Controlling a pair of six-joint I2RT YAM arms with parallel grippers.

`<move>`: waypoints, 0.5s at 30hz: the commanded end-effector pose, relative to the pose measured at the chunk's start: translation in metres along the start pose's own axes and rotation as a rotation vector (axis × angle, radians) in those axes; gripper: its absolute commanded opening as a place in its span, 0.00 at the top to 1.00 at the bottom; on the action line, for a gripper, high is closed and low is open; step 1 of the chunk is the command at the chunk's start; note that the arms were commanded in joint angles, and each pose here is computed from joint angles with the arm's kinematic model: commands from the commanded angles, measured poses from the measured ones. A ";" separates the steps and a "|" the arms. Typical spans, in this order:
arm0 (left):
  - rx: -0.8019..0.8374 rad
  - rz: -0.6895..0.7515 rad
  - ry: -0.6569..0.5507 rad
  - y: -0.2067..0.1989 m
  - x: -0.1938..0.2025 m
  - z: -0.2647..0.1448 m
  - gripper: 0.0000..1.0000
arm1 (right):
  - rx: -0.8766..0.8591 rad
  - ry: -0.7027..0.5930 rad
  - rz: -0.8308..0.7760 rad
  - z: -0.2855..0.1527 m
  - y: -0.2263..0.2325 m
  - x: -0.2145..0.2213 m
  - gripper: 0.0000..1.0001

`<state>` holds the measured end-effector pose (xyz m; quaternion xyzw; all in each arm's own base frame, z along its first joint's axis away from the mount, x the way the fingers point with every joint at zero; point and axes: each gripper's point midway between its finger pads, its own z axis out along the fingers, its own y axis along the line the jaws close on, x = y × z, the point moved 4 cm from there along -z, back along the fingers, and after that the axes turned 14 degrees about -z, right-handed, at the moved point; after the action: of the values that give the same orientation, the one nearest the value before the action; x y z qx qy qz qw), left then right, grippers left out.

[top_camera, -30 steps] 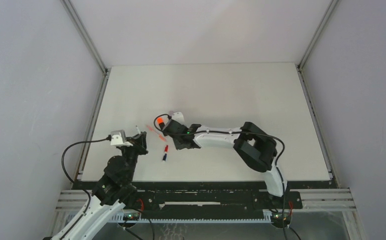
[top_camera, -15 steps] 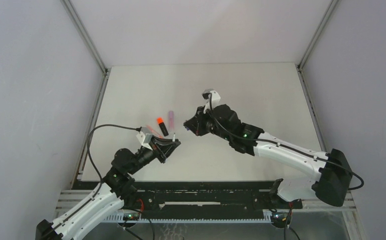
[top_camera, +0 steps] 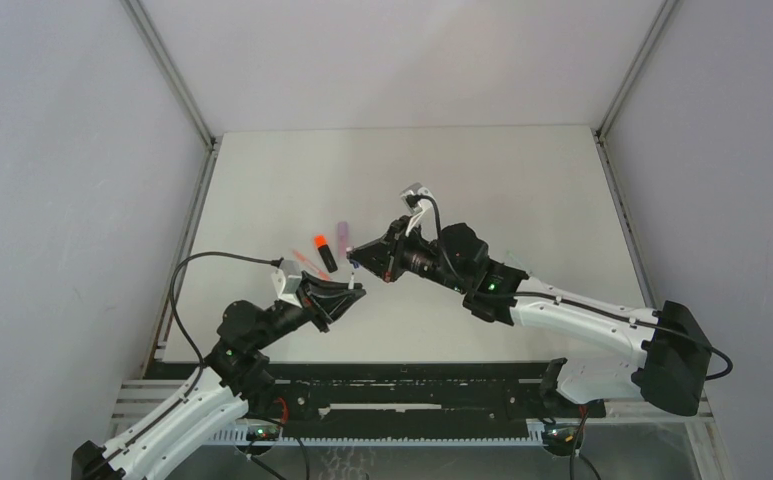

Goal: Insert the pens into the pen caps
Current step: Insert the pen cap onto the pen.

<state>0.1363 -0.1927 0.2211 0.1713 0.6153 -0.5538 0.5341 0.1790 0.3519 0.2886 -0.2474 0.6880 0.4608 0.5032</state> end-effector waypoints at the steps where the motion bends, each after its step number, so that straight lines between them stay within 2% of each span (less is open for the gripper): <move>1: 0.038 0.016 -0.007 -0.004 0.002 -0.001 1.00 | -0.069 -0.109 -0.004 0.001 0.018 -0.026 1.00; 15: 0.040 0.014 -0.016 -0.005 0.002 -0.002 1.00 | -0.083 -0.088 -0.001 0.002 0.022 -0.020 1.00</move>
<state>0.1336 -0.1929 0.2239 0.1752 0.6086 -0.5581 0.5361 0.1740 0.3570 0.2989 -0.2496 0.6684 0.4780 0.5123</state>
